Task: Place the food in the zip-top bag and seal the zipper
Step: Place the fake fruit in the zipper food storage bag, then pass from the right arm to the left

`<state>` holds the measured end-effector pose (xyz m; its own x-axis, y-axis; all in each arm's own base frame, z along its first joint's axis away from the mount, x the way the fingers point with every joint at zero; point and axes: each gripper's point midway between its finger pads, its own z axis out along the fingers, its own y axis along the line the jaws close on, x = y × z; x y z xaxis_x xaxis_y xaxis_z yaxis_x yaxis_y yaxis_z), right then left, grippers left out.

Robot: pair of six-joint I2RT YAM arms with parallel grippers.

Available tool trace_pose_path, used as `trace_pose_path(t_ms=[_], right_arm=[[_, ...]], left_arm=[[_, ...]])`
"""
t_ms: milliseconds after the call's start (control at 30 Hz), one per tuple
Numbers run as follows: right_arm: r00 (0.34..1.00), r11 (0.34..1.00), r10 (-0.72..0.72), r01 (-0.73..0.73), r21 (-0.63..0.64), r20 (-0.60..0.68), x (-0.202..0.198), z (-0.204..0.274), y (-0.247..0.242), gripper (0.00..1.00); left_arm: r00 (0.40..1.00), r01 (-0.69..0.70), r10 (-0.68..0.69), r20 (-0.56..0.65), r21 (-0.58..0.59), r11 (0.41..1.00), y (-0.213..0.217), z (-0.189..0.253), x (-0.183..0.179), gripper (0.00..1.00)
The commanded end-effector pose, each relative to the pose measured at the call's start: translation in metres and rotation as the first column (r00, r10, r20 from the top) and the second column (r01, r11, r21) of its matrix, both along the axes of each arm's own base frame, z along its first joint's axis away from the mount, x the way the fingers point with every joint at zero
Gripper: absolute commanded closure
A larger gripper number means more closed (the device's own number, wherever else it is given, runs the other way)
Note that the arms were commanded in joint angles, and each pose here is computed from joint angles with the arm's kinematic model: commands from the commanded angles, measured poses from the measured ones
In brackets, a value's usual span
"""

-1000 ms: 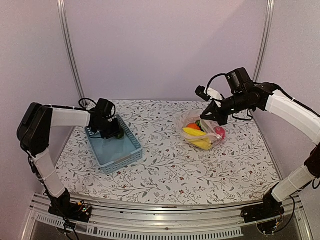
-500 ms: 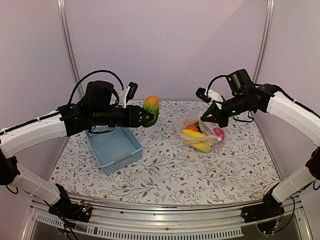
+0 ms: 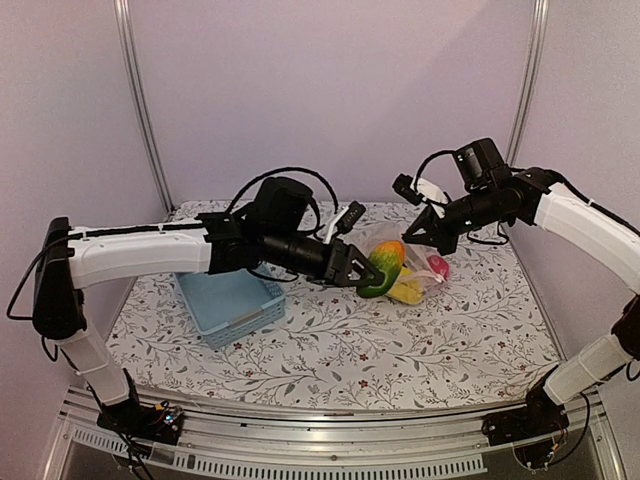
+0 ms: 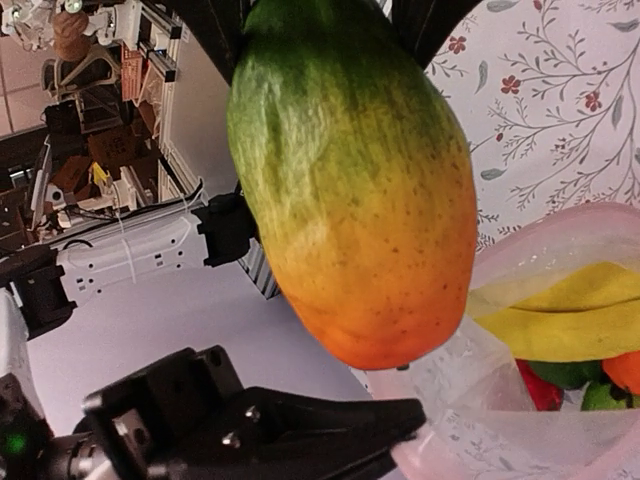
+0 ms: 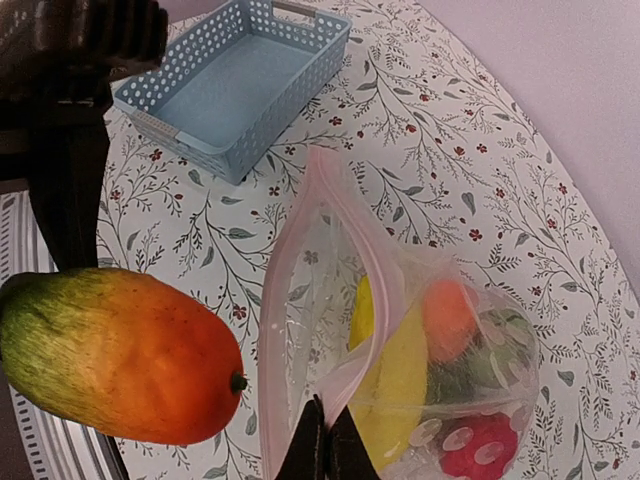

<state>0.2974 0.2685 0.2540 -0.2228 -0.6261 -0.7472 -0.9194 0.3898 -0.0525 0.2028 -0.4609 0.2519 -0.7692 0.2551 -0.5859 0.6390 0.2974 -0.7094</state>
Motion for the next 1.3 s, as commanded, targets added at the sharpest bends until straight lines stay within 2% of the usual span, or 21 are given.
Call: trace_pose_path(t_ms=[0, 133, 200, 267, 300, 333, 400, 433, 467, 533, 667, 767, 833, 867, 900, 967, 1033, 1067, 1133, 1267], right_arm=[[1.0, 0.999, -0.003, 0.002, 0.035, 0.025, -0.009, 0.025, -0.003, 1.0], [0.999, 0.998, 0.027, -0.028, 0.048, 0.019, -0.019, 0.027, -0.003, 1.0], [0.999, 0.997, 0.046, -0.046, 0.056, 0.007, -0.025, 0.026, -0.002, 1.0], [0.997, 0.995, 0.075, -0.074, 0.064, -0.014, -0.033, 0.024, -0.002, 1.0], [0.995, 0.994, 0.091, -0.089, 0.069, -0.026, -0.038, 0.023, -0.001, 1.0], [0.994, 0.992, 0.105, -0.102, 0.071, -0.038, -0.042, 0.023, -0.001, 1.0], [0.991, 0.99, 0.119, -0.115, 0.076, -0.052, -0.046, 0.024, -0.001, 1.0], [0.991, 0.99, 0.123, -0.118, 0.078, -0.054, -0.048, 0.025, -0.001, 1.0], [0.991, 0.989, 0.125, -0.121, 0.082, -0.051, -0.049, 0.027, -0.001, 1.0], [0.991, 0.988, 0.126, -0.121, 0.09, -0.045, -0.051, 0.032, -0.003, 1.0], [0.991, 0.986, 0.131, -0.127, 0.107, -0.036, -0.057, 0.042, -0.004, 1.0], [0.991, 0.985, 0.132, -0.128, 0.113, -0.026, -0.059, 0.05, -0.005, 1.0], [0.99, 0.984, 0.137, -0.134, 0.115, -0.024, -0.062, 0.055, -0.006, 1.0], [0.989, 0.983, 0.144, -0.14, 0.118, -0.028, -0.064, 0.057, -0.006, 1.0], [0.988, 0.982, 0.153, -0.149, 0.119, -0.027, -0.066, 0.059, -0.007, 1.0], [0.985, 0.979, 0.171, -0.166, 0.121, -0.034, -0.071, 0.06, -0.007, 1.0], [0.979, 0.975, 0.195, -0.188, 0.12, -0.052, -0.077, 0.058, -0.007, 1.0], [0.976, 0.972, 0.21, -0.202, 0.12, -0.062, -0.079, 0.056, -0.006, 1.0], [0.967, 0.966, 0.237, -0.225, 0.126, -0.092, -0.084, 0.052, -0.004, 1.0], [0.947, 0.948, 0.297, -0.277, 0.157, -0.124, -0.096, 0.055, 0.0, 1.0]], left_arm=[[0.995, -0.029, 0.029, -0.095, -0.004, 1.0, -0.014, -0.007, 0.007, 0.85], [0.956, -0.172, 0.177, -0.235, 0.043, 0.984, -0.021, -0.032, 0.046, 0.8], [0.932, -0.247, 0.244, -0.27, 0.024, 0.969, -0.025, -0.035, 0.067, 0.77], [0.899, -0.331, 0.31, -0.308, -0.014, 0.944, -0.028, -0.032, 0.088, 0.68], [0.88, -0.367, 0.336, -0.336, -0.03, 0.93, -0.03, -0.031, 0.097, 0.62], [0.867, -0.393, 0.347, -0.357, -0.065, 0.917, -0.034, -0.026, 0.105, 0.46], [0.854, -0.426, 0.345, -0.39, -0.141, 0.894, -0.038, -0.012, 0.113, 0.27], [0.849, -0.438, 0.342, -0.403, -0.176, 0.881, -0.038, -0.004, 0.115, 0.05], [0.839, -0.459, 0.352, -0.416, -0.194, 0.867, -0.036, 0.002, 0.118, 0.01], [0.843, -0.469, 0.355, -0.405, -0.231, 0.852, -0.033, 0.015, 0.118, 0.0], [0.891, -0.411, 0.327, -0.314, -0.254, 0.876, -0.03, 0.039, 0.093, 0.0], [0.956, -0.293, 0.271, -0.117, -0.27, 0.917, -0.027, 0.065, 0.055, 0.0], [0.964, -0.223, 0.251, 0.086, -0.248, 0.943, -0.02, 0.079, 0.027, 0.0], [0.943, -0.183, 0.234, 0.237, -0.219, 0.959, -0.017, 0.083, 0.011, 0.0], [0.891, -0.158, 0.22, 0.398, -0.183, 0.97, -0.013, 0.087, -0.004, 0.0], [0.719, -0.15, 0.157, 0.677, -0.069, 0.986, -0.004, 0.084, -0.031, 0.0], [0.515, -0.143, 0.047, 0.856, 0.031, 0.989, 0.001, 0.078, -0.051, 0.0], [0.448, -0.148, -0.004, 0.894, 0.078, 0.986, 0.002, 0.073, -0.057, 0.0], [0.37, -0.128, -0.118, 0.922, 0.176, 0.976, -0.002, 0.059, -0.067, 0.01], [0.315, -0.026, -0.324, 0.892, 0.349, 0.937, -0.017, 0.032, -0.082, 0.18]])
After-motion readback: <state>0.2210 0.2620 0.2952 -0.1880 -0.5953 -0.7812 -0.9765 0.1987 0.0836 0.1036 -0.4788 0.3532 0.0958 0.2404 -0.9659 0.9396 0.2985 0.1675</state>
